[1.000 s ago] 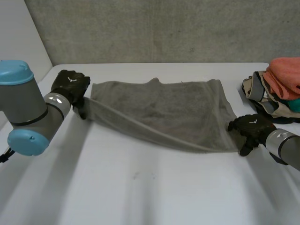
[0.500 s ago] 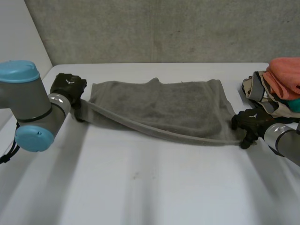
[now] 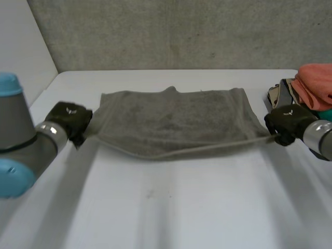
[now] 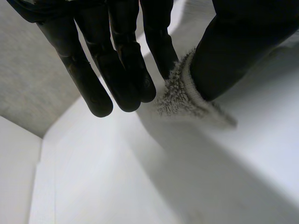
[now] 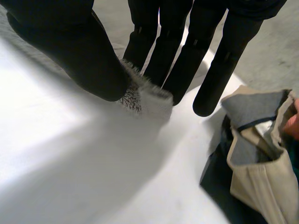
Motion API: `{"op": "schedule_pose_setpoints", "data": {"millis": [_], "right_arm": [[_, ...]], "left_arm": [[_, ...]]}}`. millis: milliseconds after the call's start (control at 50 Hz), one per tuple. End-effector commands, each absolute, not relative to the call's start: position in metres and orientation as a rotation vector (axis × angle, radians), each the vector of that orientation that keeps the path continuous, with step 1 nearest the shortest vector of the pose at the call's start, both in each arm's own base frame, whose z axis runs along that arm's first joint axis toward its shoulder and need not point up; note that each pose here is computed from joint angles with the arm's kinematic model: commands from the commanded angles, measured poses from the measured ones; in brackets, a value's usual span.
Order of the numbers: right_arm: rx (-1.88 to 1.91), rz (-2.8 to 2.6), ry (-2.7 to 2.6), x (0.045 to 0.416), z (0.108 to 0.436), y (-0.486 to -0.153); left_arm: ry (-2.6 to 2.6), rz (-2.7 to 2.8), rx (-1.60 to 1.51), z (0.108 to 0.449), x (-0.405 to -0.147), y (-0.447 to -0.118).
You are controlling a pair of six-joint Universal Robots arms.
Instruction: Fold the laundry.
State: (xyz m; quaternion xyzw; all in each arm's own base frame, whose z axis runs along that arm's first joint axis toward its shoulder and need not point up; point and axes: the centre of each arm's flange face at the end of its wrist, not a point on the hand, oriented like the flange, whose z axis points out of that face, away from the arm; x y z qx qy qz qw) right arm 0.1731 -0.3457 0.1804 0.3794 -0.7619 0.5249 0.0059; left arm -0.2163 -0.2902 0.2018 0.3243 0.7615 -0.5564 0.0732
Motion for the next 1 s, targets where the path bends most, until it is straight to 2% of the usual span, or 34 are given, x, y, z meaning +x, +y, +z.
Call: {"op": "schedule_pose_setpoints", "data": {"millis": [20,120,200,240,340,440,600,780,900,1000], "right_arm": [[1.375,1.206,-2.448,0.145,0.197,-0.284],[1.532,0.866,-2.417,0.126,0.189,-0.243],[1.529,0.889,-2.389,0.126,0.186,-0.243],[1.523,0.922,-2.366,0.128,0.187,-0.246],[1.365,1.132,-2.291,0.129,0.192,-0.279],[1.323,1.334,-2.237,0.156,0.183,-0.308],[1.25,1.575,-2.035,0.178,0.169,-0.36],[1.129,1.709,-1.854,0.194,0.155,-0.408],[1.099,1.766,-1.799,0.202,0.143,-0.426],[1.079,1.768,-1.827,0.213,0.136,-0.421]], "left_arm": [[2.292,-1.413,1.176,0.189,-0.192,-0.214],[2.212,-1.103,1.439,0.165,-0.171,-0.163],[2.14,-1.047,1.521,0.161,-0.168,-0.158],[2.115,-1.083,1.501,0.165,-0.168,-0.166],[2.022,-1.293,1.387,0.178,-0.183,-0.215],[1.994,-1.455,1.293,0.182,-0.201,-0.257],[1.959,-1.642,1.23,0.171,-0.239,-0.31],[1.847,-1.674,1.024,0.157,-0.261,-0.374],[1.813,-1.72,0.984,0.156,-0.272,-0.392],[1.793,-1.788,1.07,0.156,-0.296,-0.38]]}}
